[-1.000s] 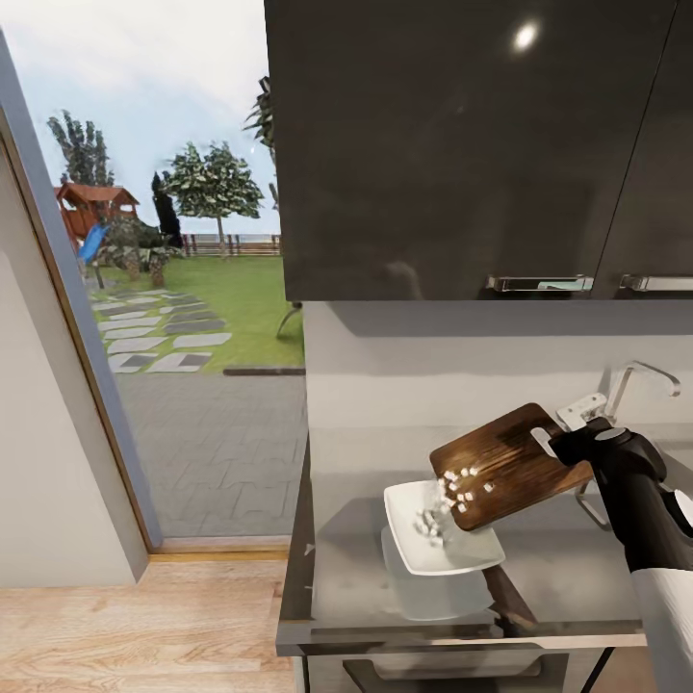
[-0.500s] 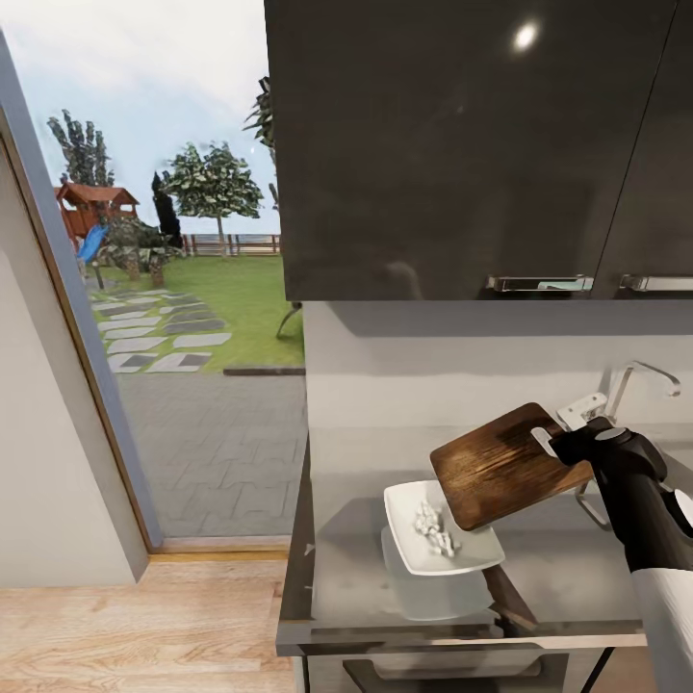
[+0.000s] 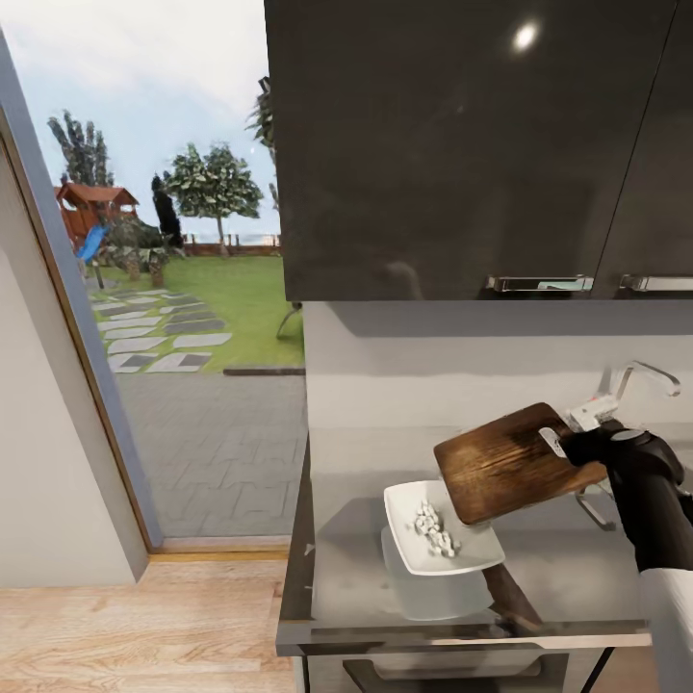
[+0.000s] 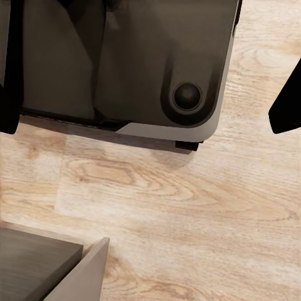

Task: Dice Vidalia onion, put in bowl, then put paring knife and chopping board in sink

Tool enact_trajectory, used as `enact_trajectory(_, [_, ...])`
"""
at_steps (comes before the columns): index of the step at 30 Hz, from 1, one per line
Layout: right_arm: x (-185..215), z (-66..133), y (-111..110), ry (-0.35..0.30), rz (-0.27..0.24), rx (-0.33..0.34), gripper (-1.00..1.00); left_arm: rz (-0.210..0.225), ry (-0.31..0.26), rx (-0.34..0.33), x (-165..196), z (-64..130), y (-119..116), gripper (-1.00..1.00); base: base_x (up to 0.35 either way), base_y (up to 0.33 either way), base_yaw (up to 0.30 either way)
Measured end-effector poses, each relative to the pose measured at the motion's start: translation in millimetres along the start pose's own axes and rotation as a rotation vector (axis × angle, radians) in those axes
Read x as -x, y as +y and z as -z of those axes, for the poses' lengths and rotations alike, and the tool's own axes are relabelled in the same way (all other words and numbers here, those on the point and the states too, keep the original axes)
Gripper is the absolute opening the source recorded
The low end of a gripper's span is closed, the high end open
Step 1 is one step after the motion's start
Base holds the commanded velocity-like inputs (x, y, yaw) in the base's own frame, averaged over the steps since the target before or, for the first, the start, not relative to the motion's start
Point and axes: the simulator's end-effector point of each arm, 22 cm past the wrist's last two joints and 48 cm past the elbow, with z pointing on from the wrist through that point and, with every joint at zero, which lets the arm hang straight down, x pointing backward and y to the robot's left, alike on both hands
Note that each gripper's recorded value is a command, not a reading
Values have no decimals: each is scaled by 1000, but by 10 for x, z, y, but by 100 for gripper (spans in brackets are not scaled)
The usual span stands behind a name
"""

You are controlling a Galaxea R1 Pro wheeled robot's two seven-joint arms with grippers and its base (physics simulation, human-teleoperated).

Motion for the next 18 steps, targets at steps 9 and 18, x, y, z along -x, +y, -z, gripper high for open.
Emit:
enact_trajectory(9, [-297, 19, -76, -13, -258, 151, -100, 0, 0, 1, 2, 0, 10, 100, 0, 0, 0])
enact_trajectory(18, [-516, -120, 37, -25, -291, 208, -100, 0, 0, 1, 1, 0, 7, 100, 0, 0, 0])
